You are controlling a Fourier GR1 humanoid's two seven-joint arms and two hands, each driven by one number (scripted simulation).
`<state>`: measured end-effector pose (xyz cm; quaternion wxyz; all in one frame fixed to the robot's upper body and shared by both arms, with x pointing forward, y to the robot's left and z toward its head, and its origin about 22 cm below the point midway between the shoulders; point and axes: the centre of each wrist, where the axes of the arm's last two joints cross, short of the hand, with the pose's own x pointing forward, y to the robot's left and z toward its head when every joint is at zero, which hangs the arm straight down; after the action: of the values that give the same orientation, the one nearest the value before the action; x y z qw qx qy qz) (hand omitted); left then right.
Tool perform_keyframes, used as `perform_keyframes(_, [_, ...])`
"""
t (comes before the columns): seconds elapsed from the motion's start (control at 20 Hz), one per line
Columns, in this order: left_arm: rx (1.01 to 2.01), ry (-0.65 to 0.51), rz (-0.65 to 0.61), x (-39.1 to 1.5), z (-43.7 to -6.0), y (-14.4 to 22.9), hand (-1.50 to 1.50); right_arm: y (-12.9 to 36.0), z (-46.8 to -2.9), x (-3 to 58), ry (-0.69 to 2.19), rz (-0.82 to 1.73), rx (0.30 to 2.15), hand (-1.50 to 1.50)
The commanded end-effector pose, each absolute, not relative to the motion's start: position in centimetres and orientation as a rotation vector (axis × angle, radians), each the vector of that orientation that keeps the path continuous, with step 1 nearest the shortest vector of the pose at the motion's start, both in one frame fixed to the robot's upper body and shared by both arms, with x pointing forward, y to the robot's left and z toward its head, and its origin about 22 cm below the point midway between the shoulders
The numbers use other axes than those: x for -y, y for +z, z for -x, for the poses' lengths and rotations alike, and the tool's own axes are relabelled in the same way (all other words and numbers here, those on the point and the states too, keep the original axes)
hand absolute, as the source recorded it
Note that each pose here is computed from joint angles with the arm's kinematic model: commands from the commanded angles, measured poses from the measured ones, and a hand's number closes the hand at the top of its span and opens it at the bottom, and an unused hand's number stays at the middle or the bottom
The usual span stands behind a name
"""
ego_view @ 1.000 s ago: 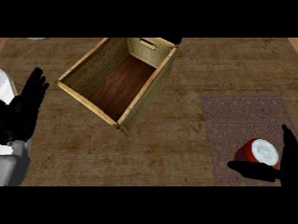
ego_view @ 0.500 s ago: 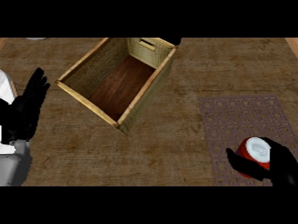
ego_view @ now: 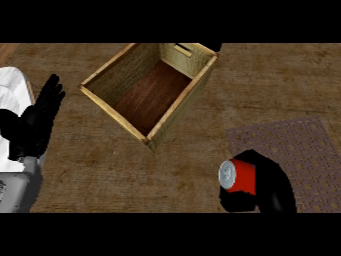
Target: Pick the can from the placemat and place it in the basket
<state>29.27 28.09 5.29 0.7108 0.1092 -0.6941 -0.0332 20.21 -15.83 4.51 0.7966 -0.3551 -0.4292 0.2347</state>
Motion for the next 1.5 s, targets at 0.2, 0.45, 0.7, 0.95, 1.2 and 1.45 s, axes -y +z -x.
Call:
perform_keyframes(0.2, [1.578, -0.160, -0.155, -25.2, -30.5, 6.3, 0.00, 5.4, -19.4, 4.6, 0.799, 0.570, 1.164, 1.50])
perform_keyframes(0.45, [1.563, -0.169, -0.129, -24.7, -30.8, 6.2, 0.00, 6.5, -19.6, 2.8, 0.670, 0.516, 1.342, 1.50])
perform_keyframes(0.7, [1.549, -0.166, -0.148, -24.9, -30.8, 5.8, 0.00, 9.2, -19.5, 1.3, 0.510, 0.450, 1.577, 1.50])
perform_keyframes(0.95, [1.537, -0.164, -0.141, -24.1, -31.1, 5.5, 0.00, 11.2, -20.5, 0.1, 0.379, 0.443, 1.710, 1.50])
perform_keyframes(1.2, [1.523, -0.161, -0.165, -24.7, -31.1, 5.2, 0.00, 13.5, -22.5, -1.3, 0.356, 0.525, 1.734, 1.50])
perform_keyframes(1.45, [1.540, -0.164, -0.168, -24.4, -31.7, 5.9, 0.00, 16.2, -25.2, -1.8, 0.266, 0.570, 1.744, 1.50])
